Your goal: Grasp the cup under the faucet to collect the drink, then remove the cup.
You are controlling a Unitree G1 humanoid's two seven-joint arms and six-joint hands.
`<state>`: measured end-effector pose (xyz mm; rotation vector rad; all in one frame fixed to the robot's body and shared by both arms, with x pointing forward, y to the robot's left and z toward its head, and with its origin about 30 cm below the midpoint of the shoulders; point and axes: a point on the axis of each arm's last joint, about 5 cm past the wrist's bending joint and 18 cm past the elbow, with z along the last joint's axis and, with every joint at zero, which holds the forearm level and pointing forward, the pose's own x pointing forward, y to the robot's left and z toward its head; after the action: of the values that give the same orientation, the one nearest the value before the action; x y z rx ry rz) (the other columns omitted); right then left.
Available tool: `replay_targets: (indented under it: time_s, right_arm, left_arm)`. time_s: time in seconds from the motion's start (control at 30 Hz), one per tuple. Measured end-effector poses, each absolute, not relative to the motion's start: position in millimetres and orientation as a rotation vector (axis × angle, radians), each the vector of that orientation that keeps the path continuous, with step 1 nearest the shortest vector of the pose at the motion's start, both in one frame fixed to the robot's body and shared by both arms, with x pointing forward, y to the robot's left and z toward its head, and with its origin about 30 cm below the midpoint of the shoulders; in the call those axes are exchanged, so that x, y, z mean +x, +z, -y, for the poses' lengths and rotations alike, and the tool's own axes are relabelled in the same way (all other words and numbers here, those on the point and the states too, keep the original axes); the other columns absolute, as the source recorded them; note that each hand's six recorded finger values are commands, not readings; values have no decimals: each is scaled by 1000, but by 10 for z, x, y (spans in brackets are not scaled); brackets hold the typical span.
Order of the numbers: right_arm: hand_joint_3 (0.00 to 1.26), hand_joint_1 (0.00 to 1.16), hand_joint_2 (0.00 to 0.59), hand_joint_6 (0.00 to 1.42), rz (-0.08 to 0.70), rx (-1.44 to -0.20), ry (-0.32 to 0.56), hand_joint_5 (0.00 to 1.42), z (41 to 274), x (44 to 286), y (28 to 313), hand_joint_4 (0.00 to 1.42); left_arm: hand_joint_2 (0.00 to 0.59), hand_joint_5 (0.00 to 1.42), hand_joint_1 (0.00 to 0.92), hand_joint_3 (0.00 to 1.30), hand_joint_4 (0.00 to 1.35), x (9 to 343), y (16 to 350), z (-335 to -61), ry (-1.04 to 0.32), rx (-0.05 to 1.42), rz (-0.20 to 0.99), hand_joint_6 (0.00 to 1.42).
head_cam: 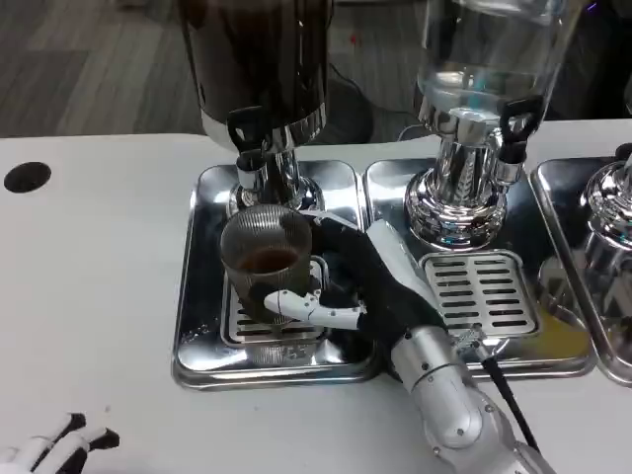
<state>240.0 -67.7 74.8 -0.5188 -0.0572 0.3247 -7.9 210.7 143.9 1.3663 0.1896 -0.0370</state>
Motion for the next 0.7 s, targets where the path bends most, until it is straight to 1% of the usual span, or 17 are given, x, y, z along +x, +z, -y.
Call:
replay_targets:
  time_s: [0.27, 0.53, 0.57, 0.63, 0.7]
  right_arm:
    - [308, 664, 93, 100, 58, -518, 320, 288, 679, 2398, 750, 292]
    - [340, 665, 92, 84, 60, -519, 318, 291, 692, 2387, 749, 303]
    - [318, 656, 89, 82, 61, -520, 317, 283, 696, 2384, 747, 296]
    - [232, 661, 92, 67, 62, -523, 316, 269, 701, 2380, 746, 270]
    - [185, 664, 85, 50, 61, -525, 318, 255, 702, 2375, 742, 229]
  left_arm:
    - [112, 266, 0, 345, 191, -61, 1437, -2105, -36, 1364, -186, 443]
    - [113, 272, 0, 345, 199, -47, 1435, -2102, -36, 1362, -185, 444]
    - [113, 273, 0, 345, 200, -45, 1435, -2102, -36, 1362, -184, 444]
    - [113, 273, 0, 345, 200, -43, 1435, -2102, -36, 1361, -184, 444]
    - [114, 274, 0, 345, 201, -39, 1435, -2102, -37, 1361, -184, 444]
